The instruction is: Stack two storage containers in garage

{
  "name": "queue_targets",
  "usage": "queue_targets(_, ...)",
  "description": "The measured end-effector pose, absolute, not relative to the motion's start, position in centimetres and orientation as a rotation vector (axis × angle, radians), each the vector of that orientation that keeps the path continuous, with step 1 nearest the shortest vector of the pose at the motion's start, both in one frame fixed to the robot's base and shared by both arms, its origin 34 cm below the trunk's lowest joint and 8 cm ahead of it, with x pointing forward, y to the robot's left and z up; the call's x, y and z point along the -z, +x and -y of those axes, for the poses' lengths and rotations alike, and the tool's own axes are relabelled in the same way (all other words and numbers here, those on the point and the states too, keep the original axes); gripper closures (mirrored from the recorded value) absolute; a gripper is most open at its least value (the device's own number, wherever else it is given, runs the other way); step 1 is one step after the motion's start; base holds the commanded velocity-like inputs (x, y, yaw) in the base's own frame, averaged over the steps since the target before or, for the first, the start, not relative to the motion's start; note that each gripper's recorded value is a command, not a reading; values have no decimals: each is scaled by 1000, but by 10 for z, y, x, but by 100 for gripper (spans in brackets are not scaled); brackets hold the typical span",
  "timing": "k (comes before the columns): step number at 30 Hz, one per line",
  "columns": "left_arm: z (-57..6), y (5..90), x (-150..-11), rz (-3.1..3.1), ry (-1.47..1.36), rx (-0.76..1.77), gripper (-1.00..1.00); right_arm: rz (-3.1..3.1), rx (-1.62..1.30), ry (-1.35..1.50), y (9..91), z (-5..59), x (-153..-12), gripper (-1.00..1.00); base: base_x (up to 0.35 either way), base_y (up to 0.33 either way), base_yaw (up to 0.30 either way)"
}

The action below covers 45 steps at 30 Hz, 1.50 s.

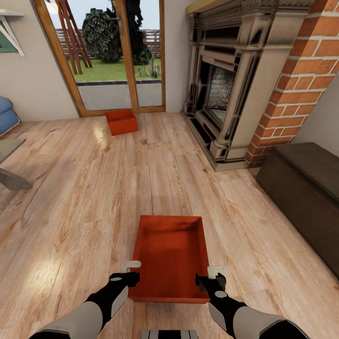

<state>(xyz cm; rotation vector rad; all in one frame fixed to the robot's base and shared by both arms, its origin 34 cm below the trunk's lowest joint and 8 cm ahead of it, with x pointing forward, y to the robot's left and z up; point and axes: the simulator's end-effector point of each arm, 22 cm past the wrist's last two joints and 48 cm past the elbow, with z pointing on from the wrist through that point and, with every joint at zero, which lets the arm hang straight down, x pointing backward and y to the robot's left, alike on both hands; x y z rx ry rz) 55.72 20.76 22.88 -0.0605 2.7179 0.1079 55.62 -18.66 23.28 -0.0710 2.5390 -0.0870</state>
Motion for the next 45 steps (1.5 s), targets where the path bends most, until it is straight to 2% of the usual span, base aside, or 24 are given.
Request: queue_targets(45, -205, 556, -223, -2717, -64, -104, -100, -2537, 99, -67, 555, 194, -226, -100, 0, 0, 0)
